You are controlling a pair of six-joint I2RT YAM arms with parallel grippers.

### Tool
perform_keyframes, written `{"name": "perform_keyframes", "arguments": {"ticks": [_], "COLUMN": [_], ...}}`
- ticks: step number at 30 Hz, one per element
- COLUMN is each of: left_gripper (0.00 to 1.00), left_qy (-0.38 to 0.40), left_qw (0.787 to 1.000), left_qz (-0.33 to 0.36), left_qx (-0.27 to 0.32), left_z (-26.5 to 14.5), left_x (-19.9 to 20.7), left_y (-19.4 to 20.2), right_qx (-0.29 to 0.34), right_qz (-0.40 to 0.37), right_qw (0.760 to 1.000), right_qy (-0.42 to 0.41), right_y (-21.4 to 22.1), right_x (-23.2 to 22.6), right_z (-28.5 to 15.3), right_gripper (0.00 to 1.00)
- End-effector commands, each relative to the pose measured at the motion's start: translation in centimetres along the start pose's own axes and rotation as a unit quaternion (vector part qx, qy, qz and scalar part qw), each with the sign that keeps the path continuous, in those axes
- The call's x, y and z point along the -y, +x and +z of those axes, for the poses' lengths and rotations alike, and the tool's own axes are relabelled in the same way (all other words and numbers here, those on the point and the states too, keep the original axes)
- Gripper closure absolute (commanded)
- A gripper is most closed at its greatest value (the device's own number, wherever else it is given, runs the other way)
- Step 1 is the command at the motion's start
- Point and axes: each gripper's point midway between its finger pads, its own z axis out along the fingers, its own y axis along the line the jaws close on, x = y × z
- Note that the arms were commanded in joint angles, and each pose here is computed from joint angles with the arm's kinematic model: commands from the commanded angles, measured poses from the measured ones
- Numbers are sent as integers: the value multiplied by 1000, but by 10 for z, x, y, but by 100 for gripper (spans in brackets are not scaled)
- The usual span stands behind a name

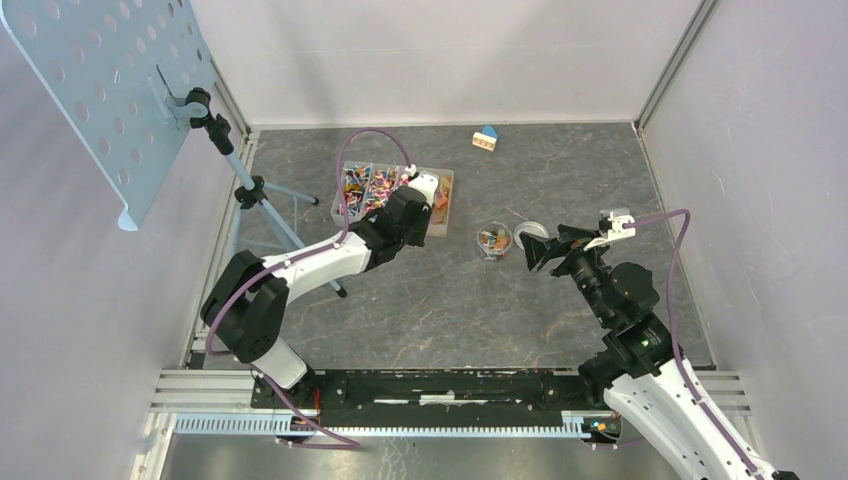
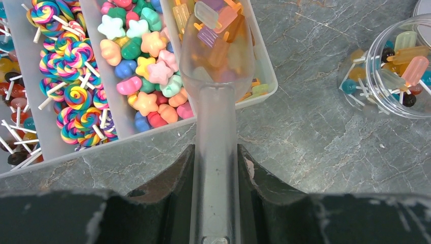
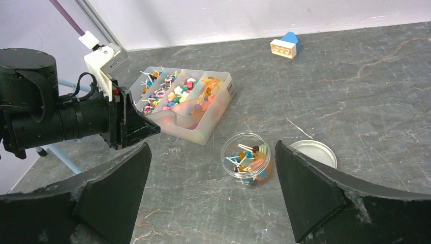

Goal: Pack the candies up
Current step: Scoop the fake candies from the storage box.

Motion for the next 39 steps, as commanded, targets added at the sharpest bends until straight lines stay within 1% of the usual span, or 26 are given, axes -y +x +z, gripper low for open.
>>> {"name": "perform_keyframes", "arguments": {"ticks": [1, 7, 8, 10, 19, 29, 36, 37, 39], "left_gripper": [98, 98, 98, 98, 98, 98, 98, 98, 98], "left_qy": [-46, -42, -37, -34, -32, -2, 11, 9, 12], "left_qw": [998, 998, 997, 997, 997, 992, 985, 984, 982], "left_qz": [-5, -1, -3, -4, -3, 10, 11, 23, 26], "left_qx": [37, 50, 62, 69, 74, 124, 175, 178, 189], "left_z": [-11, -18, -19, -21, -26, -43, -64, -67, -72], "left_x": [-24, -26, -24, -24, -26, -22, -23, -25, -26], "left_y": [-15, -13, -19, -21, -17, -29, -40, -40, -41], "right_qx": [21, 21, 20, 19, 19, 18, 14, 13, 14], "right_qz": [6, 6, 6, 6, 5, 5, 6, 6, 7], "right_qw": [1000, 1000, 1000, 1000, 1000, 1000, 1000, 1000, 1000], "right_qy": [-11, -9, -9, -10, -10, -13, -16, -16, -17], "right_y": [-13, -12, -11, -10, -10, -11, -11, -10, -11], "right_x": [-6, -5, -4, -5, -5, -6, -8, -8, -9], "right_z": [-1, -1, -1, 0, 0, 1, 3, 3, 3], "right_gripper": [2, 2, 2, 2, 2, 2, 2, 2, 2]}}
